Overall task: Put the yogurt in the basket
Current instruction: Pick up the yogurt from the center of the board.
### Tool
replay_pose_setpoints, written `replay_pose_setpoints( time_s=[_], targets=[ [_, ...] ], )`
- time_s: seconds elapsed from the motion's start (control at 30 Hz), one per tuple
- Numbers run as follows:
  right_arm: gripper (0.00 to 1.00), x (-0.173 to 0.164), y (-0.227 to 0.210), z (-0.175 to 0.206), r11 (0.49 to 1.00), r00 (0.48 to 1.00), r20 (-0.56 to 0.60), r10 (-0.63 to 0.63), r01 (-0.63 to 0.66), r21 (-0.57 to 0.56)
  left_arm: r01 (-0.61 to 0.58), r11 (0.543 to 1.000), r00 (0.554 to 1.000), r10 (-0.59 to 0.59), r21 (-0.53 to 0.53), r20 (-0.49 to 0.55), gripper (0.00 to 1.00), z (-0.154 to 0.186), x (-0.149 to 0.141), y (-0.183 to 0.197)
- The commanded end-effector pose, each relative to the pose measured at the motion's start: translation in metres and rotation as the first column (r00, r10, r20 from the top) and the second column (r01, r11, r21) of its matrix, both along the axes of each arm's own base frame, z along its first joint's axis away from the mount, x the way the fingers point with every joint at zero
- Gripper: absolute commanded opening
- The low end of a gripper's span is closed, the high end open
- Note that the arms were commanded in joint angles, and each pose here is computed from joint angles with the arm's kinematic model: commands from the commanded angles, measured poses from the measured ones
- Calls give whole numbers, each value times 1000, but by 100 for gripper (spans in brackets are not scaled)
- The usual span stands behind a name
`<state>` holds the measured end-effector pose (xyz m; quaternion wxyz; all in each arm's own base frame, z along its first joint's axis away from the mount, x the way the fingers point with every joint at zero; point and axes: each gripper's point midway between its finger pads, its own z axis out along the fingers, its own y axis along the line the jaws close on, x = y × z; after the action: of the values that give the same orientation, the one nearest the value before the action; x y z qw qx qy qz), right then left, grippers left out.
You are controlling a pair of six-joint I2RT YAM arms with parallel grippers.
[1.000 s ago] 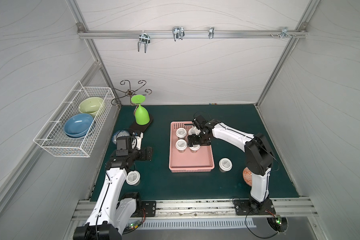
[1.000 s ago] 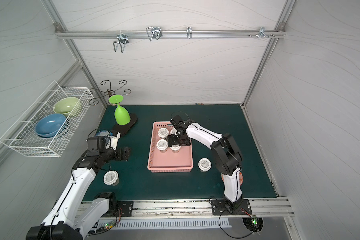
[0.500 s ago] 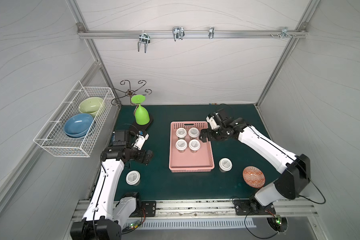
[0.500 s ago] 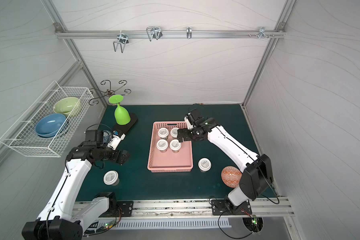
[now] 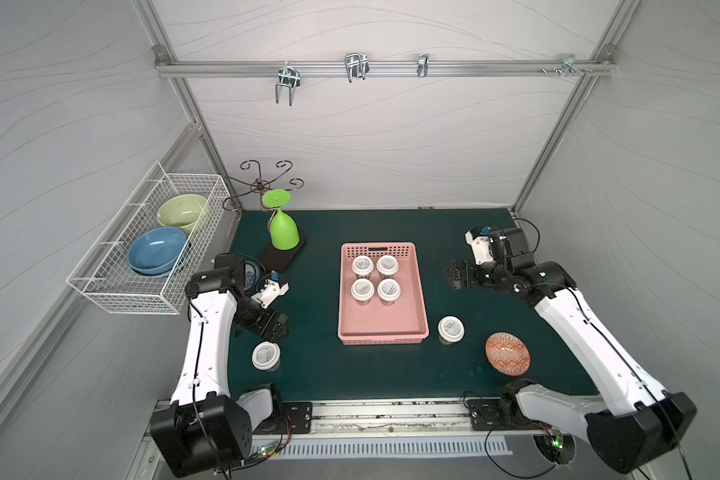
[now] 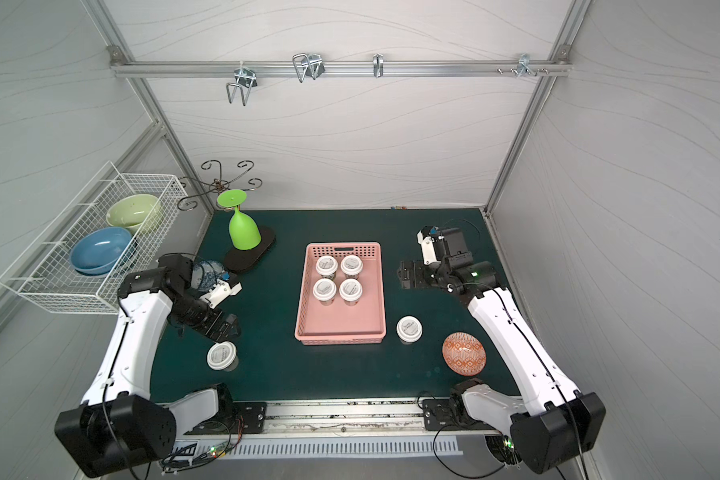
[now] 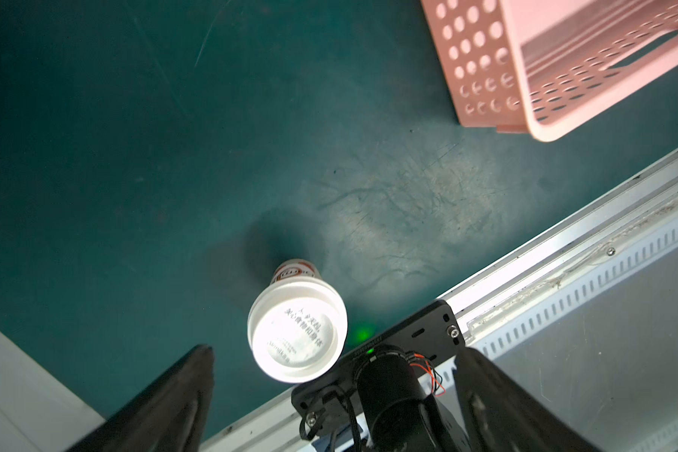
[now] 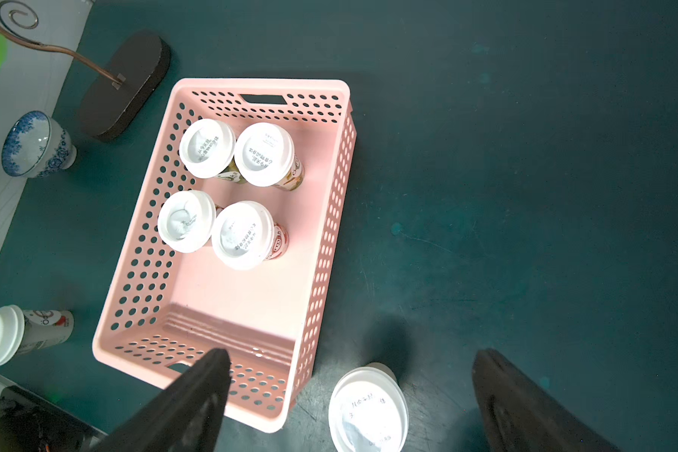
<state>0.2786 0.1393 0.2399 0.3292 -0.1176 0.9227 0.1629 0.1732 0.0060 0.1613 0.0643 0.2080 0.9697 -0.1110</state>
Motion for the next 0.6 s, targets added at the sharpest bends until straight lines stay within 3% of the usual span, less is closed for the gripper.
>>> replay_pose_setpoints(
  time_s=[0.0,0.23,0.4,0.57],
  targets=[
    [99,1,-6,6,999,996,92,16,-13,-37,7,1000,998,-6,11,-69,99,3,-15,10],
    [99,-10,-24,10,989,969,247,10,27,-145,-17,999,996,21,43,-84,99,-14,-18,18],
    [99,-14,-23,5,983,958,284,34,19,-180,-7,997,989,19,81,-149,99,-36,-25,26],
    [99,-13,-25,4,978,952,304,37,28,-205,14,999,979,-3,52,-203,99,-44,-34,22]
  ],
)
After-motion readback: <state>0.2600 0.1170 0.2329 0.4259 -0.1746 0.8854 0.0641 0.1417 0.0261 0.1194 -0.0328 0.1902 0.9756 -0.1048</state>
